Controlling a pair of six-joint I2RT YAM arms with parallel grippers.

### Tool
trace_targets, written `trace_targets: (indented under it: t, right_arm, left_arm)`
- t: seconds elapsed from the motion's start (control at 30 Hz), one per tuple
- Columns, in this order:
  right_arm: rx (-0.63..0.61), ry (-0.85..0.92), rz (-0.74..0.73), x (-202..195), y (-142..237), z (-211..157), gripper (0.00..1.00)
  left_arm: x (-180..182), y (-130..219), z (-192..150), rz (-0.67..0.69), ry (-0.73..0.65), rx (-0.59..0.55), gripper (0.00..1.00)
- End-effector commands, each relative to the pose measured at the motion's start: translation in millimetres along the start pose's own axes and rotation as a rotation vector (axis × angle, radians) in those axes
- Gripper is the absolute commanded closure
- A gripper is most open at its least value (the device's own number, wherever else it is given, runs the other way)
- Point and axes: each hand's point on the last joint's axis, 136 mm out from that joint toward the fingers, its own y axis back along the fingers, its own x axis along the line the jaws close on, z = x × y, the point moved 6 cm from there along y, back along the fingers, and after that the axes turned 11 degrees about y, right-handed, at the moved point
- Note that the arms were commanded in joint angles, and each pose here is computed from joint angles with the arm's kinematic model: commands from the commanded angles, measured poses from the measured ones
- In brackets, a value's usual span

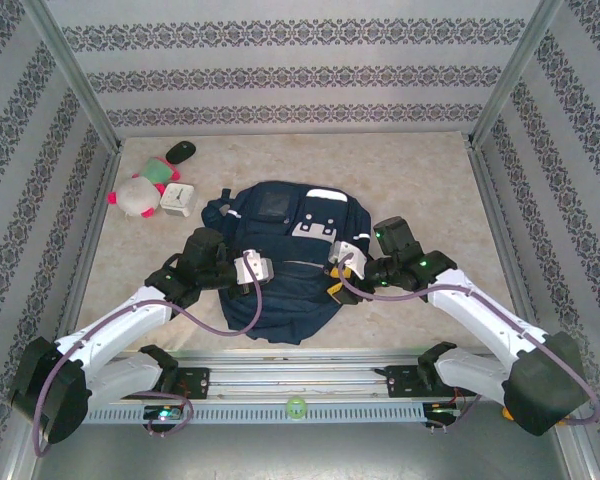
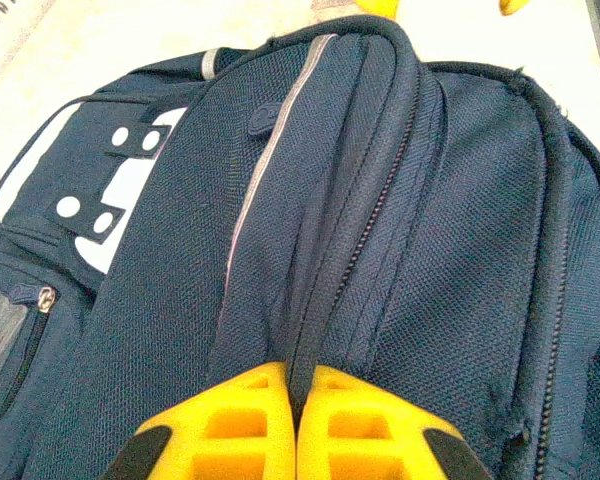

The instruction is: Pack books, pencil case, and school supplies into a backpack

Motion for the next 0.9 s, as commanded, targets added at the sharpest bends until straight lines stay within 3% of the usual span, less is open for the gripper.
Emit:
trace_targets:
  t: [0.0, 0.17, 0.3, 0.5, 0.73, 0.87]
  right_arm:
    - [0.014, -0.026, -0.081, -13.2, 1.9, -4.7, 0.51]
    - [-0.081, -0.053, -0.083, -20.3, 10.4, -1.9, 0.46]
    - [-0.110, -0.052, -0.001, -17.7, 3.2, 1.4, 0.47]
    - [-0.070, -0.069, 0.095, -10.5, -15.2, 0.6, 0.50]
    - [-0.126, -0.121, 0.158, 1.4, -5.8, 10.7, 0.66]
    - [-0.163, -0.126, 0.124, -0.2, -3.3, 14.5, 0.75]
  left_arm:
    - [13.3, 7.2, 29.1, 0.045, -0.064, -0.129, 0.99]
    - [13.1, 6.8, 29.2, 0.040, -0.064, -0.132, 0.99]
    - [13.9, 6.5, 30.9, 0.042, -0.064, -0.141, 0.99]
    - [14.7, 6.6, 32.6, 0.043, -0.061, -0.150, 0.99]
    - [18.4, 3.9, 32.0, 0.060, -0.052, -0.143, 0.99]
    - [18.3, 3.4, 32.5, 0.058, -0.052, -0.148, 0.99]
